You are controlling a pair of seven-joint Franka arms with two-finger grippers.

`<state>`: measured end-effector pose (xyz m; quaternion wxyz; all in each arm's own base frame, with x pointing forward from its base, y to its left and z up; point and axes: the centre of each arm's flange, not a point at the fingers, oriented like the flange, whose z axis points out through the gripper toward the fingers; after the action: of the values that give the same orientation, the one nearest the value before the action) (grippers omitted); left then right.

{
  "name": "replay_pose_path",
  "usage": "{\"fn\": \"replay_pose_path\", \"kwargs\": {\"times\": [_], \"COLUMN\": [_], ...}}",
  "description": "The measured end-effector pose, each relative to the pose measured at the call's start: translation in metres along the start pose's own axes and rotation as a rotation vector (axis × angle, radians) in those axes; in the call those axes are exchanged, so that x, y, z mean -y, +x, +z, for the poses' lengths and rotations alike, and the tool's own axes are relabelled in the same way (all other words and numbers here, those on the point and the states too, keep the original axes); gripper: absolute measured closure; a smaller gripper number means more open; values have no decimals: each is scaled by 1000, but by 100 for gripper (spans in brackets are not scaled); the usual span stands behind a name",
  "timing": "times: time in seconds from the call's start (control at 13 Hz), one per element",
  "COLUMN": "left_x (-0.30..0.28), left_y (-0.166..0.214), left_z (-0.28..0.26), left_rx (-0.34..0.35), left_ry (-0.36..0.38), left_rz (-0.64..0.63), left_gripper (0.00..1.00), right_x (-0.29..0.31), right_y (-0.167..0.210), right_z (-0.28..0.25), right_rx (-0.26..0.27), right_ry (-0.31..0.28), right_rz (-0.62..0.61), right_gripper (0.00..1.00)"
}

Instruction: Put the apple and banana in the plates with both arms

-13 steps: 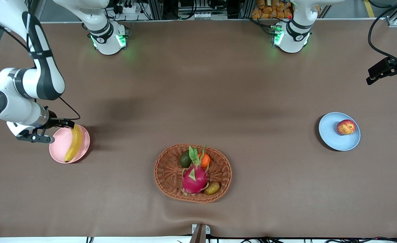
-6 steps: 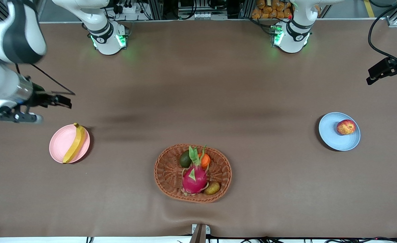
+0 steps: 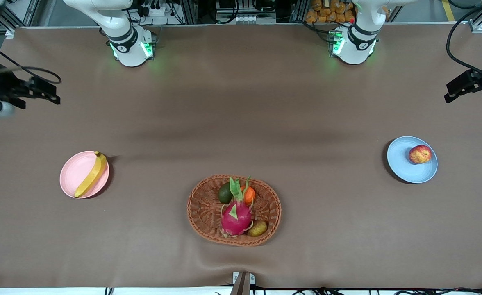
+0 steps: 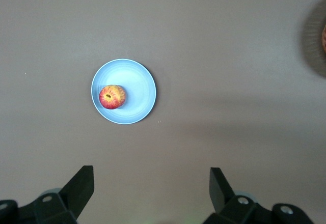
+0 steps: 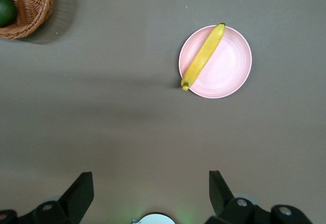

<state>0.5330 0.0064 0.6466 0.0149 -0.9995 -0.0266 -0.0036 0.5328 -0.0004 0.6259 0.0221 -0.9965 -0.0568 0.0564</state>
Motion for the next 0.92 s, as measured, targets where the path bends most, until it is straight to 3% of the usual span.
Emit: {"fn": "replay_pose_path", "kwargs": {"times": [0.23, 0.46, 0.92], "left_x": [-1, -3, -6], "left_y": [0, 0, 0], "left_z": [0, -2, -4], "left_rx": [0, -4, -6], "left_ry": [0, -16, -18], "left_rz": [2, 4, 8], "left_gripper": [0, 0, 0], "right_x": [-9, -18, -17], "right_y": [-10, -14, -12], "right_z": [-12, -20, -21], "right_rx": [21, 11, -2], "right_ry": [4, 4, 5], "right_rz": [19, 106, 128], "right_gripper": [0, 0, 0]}}
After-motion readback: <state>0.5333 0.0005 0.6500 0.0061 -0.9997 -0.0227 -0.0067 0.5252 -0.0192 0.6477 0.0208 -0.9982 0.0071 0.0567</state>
